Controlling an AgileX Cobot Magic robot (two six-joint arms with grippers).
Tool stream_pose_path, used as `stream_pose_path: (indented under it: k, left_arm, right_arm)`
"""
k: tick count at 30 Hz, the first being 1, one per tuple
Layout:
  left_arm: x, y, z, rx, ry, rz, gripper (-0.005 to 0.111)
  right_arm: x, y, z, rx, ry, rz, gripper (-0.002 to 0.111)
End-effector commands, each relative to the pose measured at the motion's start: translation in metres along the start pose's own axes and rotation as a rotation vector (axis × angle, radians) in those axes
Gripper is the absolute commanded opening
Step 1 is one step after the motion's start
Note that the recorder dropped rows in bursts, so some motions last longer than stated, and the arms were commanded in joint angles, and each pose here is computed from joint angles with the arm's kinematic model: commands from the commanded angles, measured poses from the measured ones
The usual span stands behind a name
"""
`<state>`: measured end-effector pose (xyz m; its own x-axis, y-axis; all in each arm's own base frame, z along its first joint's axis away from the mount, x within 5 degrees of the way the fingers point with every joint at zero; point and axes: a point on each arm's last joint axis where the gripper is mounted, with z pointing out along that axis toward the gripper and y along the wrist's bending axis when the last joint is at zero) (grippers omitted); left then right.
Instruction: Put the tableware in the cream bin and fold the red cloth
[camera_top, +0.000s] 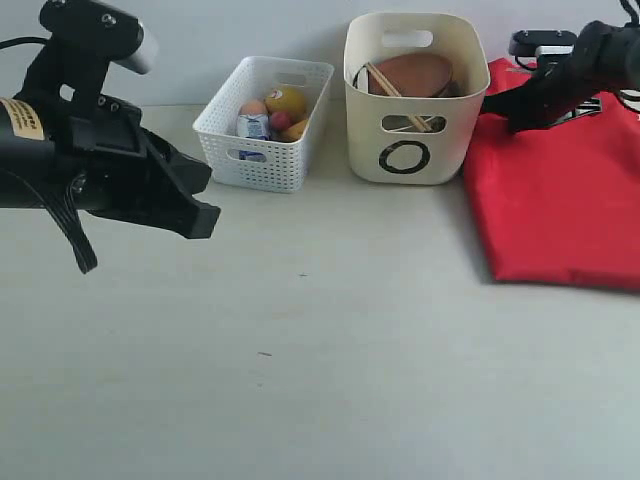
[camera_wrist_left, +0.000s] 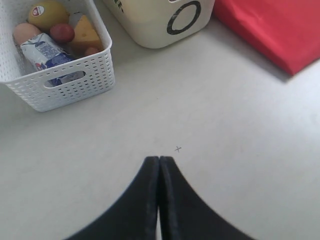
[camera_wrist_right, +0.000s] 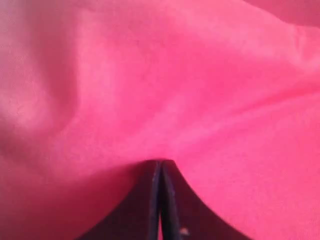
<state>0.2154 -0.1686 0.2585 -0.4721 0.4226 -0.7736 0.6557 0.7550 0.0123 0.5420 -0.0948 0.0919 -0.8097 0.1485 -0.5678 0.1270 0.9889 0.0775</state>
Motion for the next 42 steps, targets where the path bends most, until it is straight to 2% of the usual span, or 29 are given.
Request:
stream_pose_path:
  k: [1,5,10,14,18,22,28,37,42]
  left_arm:
    - [-0.004,0.001,-0.002,-0.01,-0.05,-0.013,0.001]
    - [-0.008,0.004,-0.007,-0.023,-0.089,-0.017,0.001]
    - [-0.012,0.024,-0.037,-0.102,-0.198,-0.059,0.001]
    - [-0.002,0.038,-0.068,-0.182,-0.3,-0.113,0.001]
    - [0.016,0.041,-0.095,-0.244,-0.44,-0.165,0.001]
    - [0.037,0.039,-0.117,-0.28,-0.591,-0.236,0.001]
    - [0.063,0.032,-0.138,-0.303,-0.724,-0.247,0.001]
    - [0.075,0.027,-0.15,-0.309,-0.796,-0.248,0.001]
    - [0.075,0.027,-0.15,-0.309,-0.798,-0.248,0.001]
  right_arm:
    - [-0.025,-0.007,-0.051,-0.011,0.006,-0.011,0.0]
    - [-0.049,-0.001,-0.114,-0.03,-0.02,-0.019,0.0]
    - [-0.064,0.009,-0.186,-0.06,-0.046,-0.03,0.0]
    - [-0.057,0.014,-0.226,-0.054,-0.083,-0.014,0.0]
    - [-0.042,0.02,-0.28,-0.05,-0.235,0.013,0.0]
    - [-0.014,0.027,-0.331,-0.056,-0.422,0.06,0.0]
    - [0.053,0.032,-0.383,-0.05,-0.595,0.108,0.0]
    - [0.153,0.029,-0.405,0.009,-0.779,0.177,0.0]
    - [0.185,0.029,-0.409,-0.052,-0.829,0.346,0.0]
